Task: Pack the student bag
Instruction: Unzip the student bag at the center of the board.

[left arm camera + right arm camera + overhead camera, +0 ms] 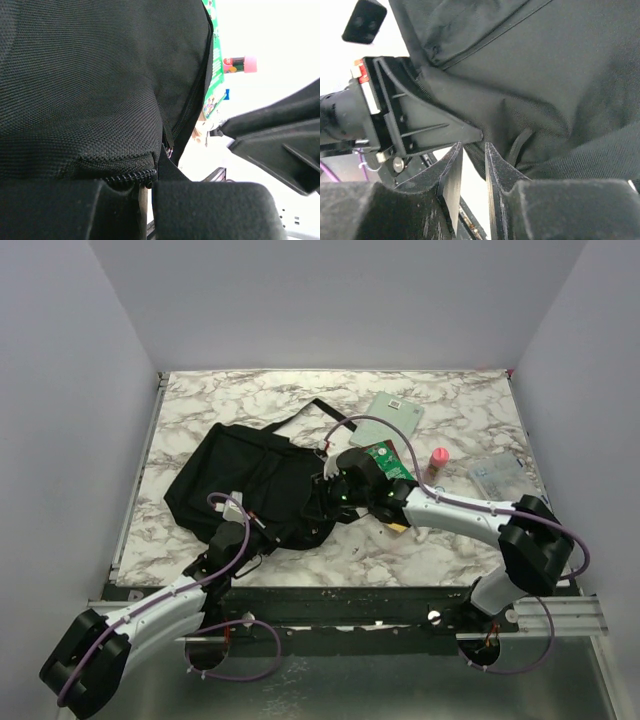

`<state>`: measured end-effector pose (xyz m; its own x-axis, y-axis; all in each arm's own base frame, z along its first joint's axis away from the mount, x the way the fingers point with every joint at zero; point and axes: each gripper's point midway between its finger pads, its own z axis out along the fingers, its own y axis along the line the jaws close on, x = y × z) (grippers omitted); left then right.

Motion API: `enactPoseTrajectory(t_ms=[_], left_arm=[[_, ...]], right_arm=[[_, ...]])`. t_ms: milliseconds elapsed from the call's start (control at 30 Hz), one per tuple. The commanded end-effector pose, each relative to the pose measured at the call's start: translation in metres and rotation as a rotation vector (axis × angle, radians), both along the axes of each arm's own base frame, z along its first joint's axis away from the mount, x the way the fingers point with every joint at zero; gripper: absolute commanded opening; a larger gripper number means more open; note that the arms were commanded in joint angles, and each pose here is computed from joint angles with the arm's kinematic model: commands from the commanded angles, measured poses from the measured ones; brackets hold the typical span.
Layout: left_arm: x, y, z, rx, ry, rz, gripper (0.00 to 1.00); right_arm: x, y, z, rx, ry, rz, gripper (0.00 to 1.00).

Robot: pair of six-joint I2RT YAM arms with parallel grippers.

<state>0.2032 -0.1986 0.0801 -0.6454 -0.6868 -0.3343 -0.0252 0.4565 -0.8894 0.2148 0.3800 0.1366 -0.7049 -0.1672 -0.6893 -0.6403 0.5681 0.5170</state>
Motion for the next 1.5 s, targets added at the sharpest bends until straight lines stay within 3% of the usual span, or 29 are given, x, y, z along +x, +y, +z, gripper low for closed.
enactPoseTrajectory(t_ms=[0,433,767,900,1067,1267,1467], left_arm=[[-0.007,0.006,-0.015,0.019,0.002,-0.006,0.0],[-0.006,0.005,-0.012,0.01,0.002,-0.003,0.0],[-0.006,0.005,-0.012,0.007,0.006,-0.002,0.0],[-0.007,0.005,-0.012,0.006,0.007,-0.003,0.0],[-0.007,0.005,-0.009,-0.009,0.003,0.003,0.0],[-0.01,0.008,-0.014,-0.013,0.02,0.009,0.0],[-0.017,0.009,-0.016,-0.023,-0.003,-0.014,0.0]], right_arm=[[0.002,-0.012,-0.041,-0.209,0.068,-0.015,0.3],[0.004,-0.004,-0.076,-0.31,0.112,0.048,0.41],[0.018,-0.019,-0.093,-0.468,-0.002,-0.03,0.41],[0.017,-0.02,-0.101,-0.497,-0.011,-0.037,0.3],[0.025,-0.023,-0.083,-0.457,-0.052,-0.111,0.01],[0.051,-0.029,-0.026,-0.294,-0.139,-0.213,0.01],[0.097,-0.055,-0.001,-0.073,0.017,-0.305,0.01]])
